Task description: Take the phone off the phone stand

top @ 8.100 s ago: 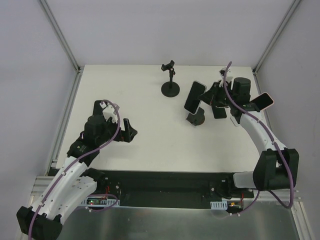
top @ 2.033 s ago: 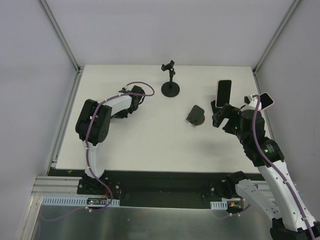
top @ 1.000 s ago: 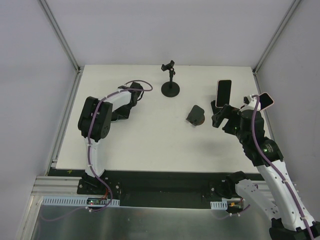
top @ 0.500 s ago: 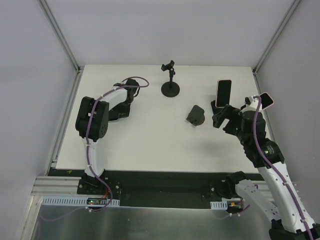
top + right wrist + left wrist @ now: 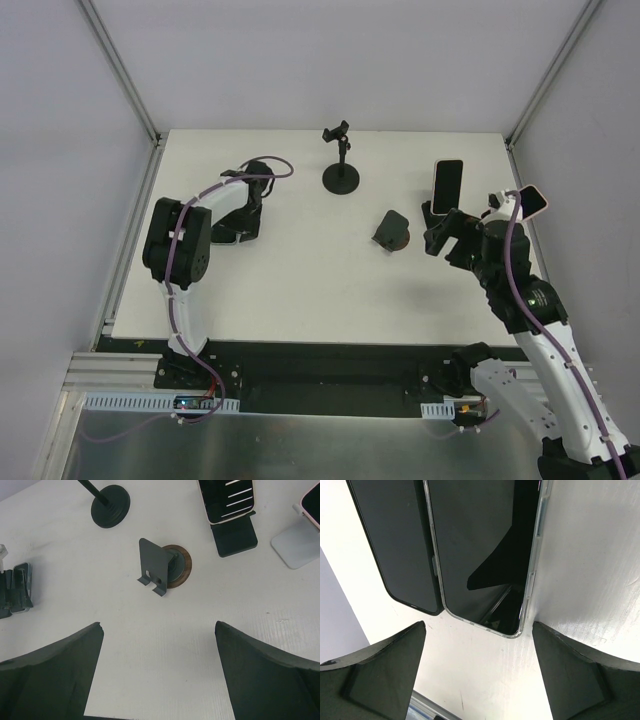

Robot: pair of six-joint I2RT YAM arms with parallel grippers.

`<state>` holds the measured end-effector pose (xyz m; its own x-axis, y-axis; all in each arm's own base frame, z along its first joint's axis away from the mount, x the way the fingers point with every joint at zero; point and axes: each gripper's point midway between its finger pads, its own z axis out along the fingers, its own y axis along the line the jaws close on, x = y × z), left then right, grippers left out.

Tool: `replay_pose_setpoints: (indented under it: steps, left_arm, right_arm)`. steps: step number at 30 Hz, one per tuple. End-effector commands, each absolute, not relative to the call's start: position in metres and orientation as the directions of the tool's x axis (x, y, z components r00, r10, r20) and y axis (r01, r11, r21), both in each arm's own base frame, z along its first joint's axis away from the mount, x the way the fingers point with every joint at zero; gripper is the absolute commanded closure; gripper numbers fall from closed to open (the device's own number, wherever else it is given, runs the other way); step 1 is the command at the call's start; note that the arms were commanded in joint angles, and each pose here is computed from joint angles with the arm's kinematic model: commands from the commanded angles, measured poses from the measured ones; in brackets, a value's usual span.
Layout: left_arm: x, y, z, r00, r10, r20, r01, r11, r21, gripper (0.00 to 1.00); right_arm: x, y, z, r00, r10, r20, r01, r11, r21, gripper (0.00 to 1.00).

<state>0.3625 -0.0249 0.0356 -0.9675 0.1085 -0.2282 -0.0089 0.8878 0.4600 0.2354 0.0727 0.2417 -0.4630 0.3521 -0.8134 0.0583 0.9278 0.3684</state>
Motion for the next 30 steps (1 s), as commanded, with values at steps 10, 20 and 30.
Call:
replay_pose_setpoints:
  steps: [10, 20, 30]
  left_arm:
    - [0.364, -0.060, 0.102, -0.913, 0.023, -0.407, -0.058, 0.981, 0.186, 0.01]
    - [0.308, -0.087, 0.181, -0.753, -0.031, -0.657, 0.054, 0.993, -0.110, 0.01]
    - [0.236, -0.073, 0.188, -0.572, -0.070, -0.817, 0.130, 0.976, -0.174, 0.01]
  right_arm:
    - [0.244, 0.089, 0.240, -0.513, 0.290, -0.808, -0.028, 0.935, 0.354, 0.04]
    - [0.271, 0.107, 0.204, -0.617, 0.188, -0.764, -0.013, 0.968, 0.249, 0.04]
    - [0.327, 0.131, 0.171, -0.612, 0.210, -0.763, 0.149, 0.977, 0.149, 0.04]
